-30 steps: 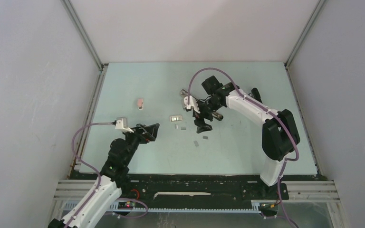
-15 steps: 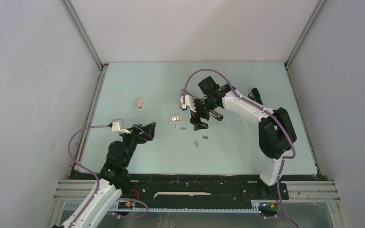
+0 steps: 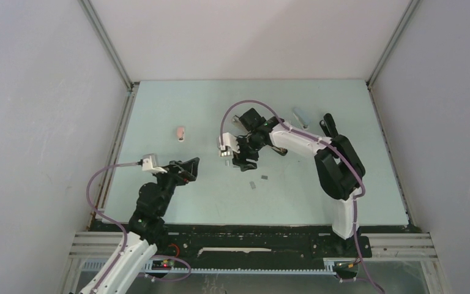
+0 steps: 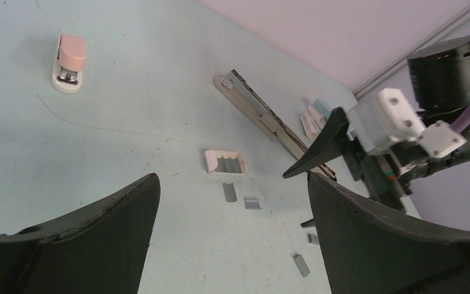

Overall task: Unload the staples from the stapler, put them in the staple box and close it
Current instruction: Pick up the staple from the center of the board, then place the staple in the staple box.

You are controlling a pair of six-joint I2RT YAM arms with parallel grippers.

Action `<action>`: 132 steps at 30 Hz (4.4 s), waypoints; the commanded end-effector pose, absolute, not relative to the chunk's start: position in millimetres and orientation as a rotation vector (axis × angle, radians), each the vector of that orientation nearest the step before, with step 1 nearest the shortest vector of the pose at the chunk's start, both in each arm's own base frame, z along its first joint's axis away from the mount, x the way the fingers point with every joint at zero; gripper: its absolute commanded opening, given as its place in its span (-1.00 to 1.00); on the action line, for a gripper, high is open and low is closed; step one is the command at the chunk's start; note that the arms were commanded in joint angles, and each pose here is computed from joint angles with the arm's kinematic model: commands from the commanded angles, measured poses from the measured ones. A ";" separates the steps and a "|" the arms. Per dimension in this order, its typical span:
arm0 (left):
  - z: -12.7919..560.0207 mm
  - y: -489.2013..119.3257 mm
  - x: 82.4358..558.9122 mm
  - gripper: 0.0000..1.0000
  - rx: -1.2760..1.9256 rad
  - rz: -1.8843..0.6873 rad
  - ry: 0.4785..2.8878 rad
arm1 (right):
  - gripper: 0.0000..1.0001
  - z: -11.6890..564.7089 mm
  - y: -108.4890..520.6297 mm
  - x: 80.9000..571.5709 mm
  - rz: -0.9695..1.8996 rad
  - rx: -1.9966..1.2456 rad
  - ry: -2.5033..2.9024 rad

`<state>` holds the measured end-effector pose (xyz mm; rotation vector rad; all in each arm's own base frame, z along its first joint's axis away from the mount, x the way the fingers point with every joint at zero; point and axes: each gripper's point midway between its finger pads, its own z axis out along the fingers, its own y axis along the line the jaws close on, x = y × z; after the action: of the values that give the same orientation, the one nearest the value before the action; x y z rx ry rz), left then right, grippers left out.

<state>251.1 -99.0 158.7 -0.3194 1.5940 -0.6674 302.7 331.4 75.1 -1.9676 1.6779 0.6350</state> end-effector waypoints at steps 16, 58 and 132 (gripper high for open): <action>149.4 -87.8 248.1 0.90 -0.365 -0.630 1.588 | 0.26 43.0 359.4 319.8 0.508 -1.971 1.743; 178.3 -124.4 232.5 0.90 -0.224 -0.888 1.485 | -0.64 39.2 343.3 309.4 0.661 -1.842 1.929; 256.7 -234.8 234.0 1.00 -0.037 -1.426 1.269 | -0.66 187.1 280.4 255.8 1.628 -1.175 1.857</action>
<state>230.1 -232.3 219.4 -0.0603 1.3946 -1.4040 256.7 281.8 166.6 -1.1660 1.9313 1.6297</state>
